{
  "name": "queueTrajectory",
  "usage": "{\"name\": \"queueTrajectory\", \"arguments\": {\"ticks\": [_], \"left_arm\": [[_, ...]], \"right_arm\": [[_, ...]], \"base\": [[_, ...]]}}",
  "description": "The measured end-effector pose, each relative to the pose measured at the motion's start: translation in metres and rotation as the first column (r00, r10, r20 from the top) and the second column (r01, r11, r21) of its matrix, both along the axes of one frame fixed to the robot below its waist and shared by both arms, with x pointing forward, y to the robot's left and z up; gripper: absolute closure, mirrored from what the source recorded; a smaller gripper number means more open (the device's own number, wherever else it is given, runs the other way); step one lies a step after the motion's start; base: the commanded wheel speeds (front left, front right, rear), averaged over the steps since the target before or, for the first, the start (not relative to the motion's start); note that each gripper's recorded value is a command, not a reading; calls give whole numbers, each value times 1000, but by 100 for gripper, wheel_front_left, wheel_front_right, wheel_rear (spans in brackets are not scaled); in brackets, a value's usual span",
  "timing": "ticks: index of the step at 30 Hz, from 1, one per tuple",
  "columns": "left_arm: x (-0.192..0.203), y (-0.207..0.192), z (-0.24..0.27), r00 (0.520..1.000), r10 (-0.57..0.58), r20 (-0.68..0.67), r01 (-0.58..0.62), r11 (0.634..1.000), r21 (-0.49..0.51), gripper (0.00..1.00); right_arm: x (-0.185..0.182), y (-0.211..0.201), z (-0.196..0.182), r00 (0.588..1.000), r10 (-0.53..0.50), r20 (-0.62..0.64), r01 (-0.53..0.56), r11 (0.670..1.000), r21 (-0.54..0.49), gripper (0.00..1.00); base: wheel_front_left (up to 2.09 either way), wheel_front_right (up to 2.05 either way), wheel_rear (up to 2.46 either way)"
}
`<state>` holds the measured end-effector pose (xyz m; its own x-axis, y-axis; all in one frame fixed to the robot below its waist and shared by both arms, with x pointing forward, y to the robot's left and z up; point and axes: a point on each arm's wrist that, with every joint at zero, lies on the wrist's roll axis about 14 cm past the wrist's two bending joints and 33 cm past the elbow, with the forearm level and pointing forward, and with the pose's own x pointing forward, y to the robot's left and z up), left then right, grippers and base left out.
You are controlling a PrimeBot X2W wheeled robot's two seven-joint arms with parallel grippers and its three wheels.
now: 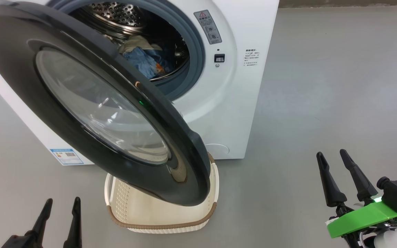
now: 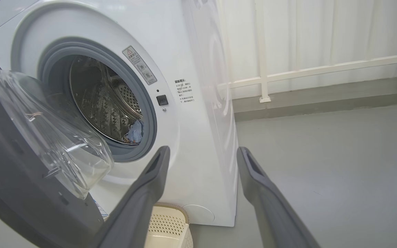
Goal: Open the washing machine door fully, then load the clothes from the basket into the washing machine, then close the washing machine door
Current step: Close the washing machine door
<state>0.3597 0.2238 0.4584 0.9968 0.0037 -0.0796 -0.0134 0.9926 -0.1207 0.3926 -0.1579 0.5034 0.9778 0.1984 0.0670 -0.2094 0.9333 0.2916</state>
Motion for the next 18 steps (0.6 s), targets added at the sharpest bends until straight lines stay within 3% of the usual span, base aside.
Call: {"name": "queueTrajectory", "arguments": {"ticks": [7, 8, 9, 10, 11, 12, 18], "left_arm": [[-2, 1, 2, 1000, 1, 5, -1, 1000, 5, 0], [-3, 1, 2, 1000, 1, 7, -1, 1000, 5, 0], [-3, 0, 3, 1000, 0, 8, 0, 1000, 6, 0], [-4, 0, 3, 1000, -1, 9, 1, 1000, 9, 0], [-4, 0, 4, 1000, -2, 11, 2, 1000, 12, 0], [-5, 0, 5, 1000, -1, 13, 1, 1000, 13, 0], [-11, 5, 7, 1000, 20, 22, -21, 1000, 11, 0]], "right_arm": [[0, 2, 3, 1000, 6, 8, -6, 1000, 0, 0], [0, 3, 3, 1000, 7, 9, -7, 1000, 0, 17], [0, 3, 4, 1000, 9, 10, -9, 1000, 1, 51], [0, 4, 4, 1000, 11, 11, -11, 1000, 1, 66], [0, 6, 4, 1000, 14, 11, -14, 1000, 3, 89], [0, 8, 4, 1000, 18, 11, -18, 1000, 5, 100], [3, 20, 6, 998, 53, 18, -53, 999, 9, 100]], "base": [[0, 0, 0], [0, 0, 0], [0, 0, 0], [0, 0, 0], [0, 0, 0], [0, 0, 0], [0, 0, 0]]}}
